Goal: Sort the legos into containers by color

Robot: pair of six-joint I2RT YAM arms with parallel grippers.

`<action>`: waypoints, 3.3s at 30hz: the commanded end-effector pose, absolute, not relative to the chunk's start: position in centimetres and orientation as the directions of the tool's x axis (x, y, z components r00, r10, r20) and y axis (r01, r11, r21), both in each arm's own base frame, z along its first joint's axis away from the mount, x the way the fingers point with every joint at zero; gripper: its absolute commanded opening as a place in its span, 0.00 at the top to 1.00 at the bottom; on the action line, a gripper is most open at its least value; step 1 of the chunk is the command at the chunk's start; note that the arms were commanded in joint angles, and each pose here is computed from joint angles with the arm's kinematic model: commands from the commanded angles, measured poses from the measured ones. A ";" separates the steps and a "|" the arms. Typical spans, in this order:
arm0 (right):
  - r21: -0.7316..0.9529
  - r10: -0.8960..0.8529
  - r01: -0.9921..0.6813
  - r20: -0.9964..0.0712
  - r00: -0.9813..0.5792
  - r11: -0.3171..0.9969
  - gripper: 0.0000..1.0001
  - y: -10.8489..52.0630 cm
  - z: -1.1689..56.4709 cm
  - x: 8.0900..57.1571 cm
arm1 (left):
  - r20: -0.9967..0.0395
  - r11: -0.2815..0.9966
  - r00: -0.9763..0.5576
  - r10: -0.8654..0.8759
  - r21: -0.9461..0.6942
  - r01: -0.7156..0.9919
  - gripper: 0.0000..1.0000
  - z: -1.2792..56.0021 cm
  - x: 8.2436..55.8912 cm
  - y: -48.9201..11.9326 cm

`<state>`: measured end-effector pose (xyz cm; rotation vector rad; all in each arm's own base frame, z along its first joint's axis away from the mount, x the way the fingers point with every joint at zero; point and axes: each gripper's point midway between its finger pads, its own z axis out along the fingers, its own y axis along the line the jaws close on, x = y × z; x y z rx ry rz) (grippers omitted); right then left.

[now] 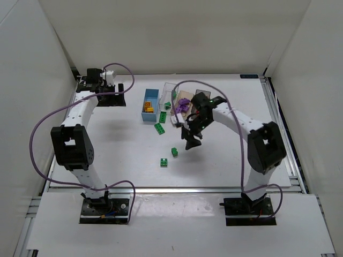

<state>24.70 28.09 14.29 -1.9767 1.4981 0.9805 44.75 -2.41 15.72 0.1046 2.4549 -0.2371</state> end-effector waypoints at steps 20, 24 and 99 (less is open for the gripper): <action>0.025 -0.743 -0.942 -0.622 0.247 -0.334 0.30 31.9 3.9 24.7 | -0.623 0.983 -0.781 0.035 -0.119 0.139 0.01 14.8 44.2 -2.9; 0.046 -0.741 -0.937 -0.626 0.243 -0.347 0.29 31.8 3.7 23.9 | -0.616 0.983 -0.787 0.035 -0.119 0.137 0.01 14.4 44.2 -2.9; 0.004 -0.359 -0.842 -0.904 -0.234 0.539 0.09 34.3 23.5 51.6 | -0.718 0.466 -0.543 0.435 -0.337 0.818 0.01 18.9 35.2 -14.7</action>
